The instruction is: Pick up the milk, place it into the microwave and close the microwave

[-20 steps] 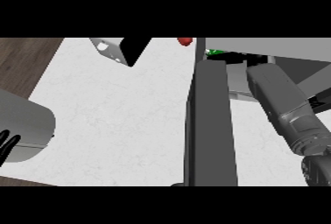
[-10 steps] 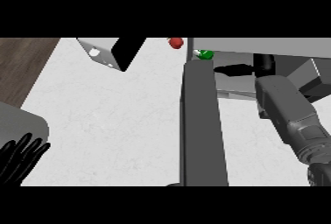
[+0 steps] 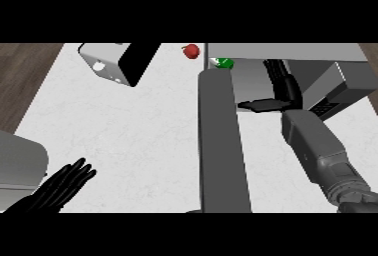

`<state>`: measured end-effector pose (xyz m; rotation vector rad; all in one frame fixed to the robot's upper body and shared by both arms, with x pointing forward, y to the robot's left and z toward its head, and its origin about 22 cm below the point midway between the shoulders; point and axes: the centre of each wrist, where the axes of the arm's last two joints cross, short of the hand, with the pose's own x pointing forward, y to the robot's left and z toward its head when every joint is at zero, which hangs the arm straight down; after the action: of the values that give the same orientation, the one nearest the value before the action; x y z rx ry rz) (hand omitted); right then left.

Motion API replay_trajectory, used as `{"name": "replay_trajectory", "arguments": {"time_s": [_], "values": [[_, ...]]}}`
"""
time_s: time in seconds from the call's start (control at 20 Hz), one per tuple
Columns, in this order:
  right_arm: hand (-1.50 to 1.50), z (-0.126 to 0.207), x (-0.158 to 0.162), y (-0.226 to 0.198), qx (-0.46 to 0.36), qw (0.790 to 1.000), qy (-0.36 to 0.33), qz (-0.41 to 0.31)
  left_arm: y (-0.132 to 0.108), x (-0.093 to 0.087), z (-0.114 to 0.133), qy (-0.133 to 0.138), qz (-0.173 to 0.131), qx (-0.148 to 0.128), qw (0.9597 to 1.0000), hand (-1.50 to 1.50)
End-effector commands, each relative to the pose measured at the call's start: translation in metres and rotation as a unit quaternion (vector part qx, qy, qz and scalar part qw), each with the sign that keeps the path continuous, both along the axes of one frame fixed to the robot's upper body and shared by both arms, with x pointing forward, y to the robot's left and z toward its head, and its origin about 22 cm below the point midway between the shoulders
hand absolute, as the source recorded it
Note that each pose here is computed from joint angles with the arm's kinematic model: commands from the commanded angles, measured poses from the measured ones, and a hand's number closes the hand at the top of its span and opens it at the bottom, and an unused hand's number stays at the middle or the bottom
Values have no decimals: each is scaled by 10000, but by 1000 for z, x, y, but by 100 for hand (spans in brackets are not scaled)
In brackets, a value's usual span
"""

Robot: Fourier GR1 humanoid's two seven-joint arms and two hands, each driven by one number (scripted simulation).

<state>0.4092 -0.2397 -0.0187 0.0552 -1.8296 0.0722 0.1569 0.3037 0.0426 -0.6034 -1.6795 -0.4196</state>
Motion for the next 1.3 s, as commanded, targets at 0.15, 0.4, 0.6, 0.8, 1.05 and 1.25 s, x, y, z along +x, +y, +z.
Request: {"name": "replay_trajectory", "arguments": {"time_s": [0.15, 0.4, 0.6, 0.8, 1.05, 1.25], "values": [[-150, -62, -46, 12, 706, 9961, 308, 433, -26, 30, -15, 42, -126, 345, 9993, -150], [-150, -99, -86, 4, 347, 9972, 556, 357, -48, 35, -19, 61, -180, 391, 9991, 150], [-150, -119, -116, -11, 229, 9976, 641, 141, -58, 49, -24, -121, -173, 569, 9982, 150], [-150, -146, -172, -49, 194, 9975, 684, -12, -66, 64, -38, -8, -216, 810, 9965, 150], [-150, -141, -191, -75, 228, 9981, 514, -269, -93, 89, -51, -30, -590, 1151, 9916, 150], [-150, -135, -231, -113, 168, 9979, 498, -371, -119, 91, -49, -225, -761, 1441, 9864, 150]]}}
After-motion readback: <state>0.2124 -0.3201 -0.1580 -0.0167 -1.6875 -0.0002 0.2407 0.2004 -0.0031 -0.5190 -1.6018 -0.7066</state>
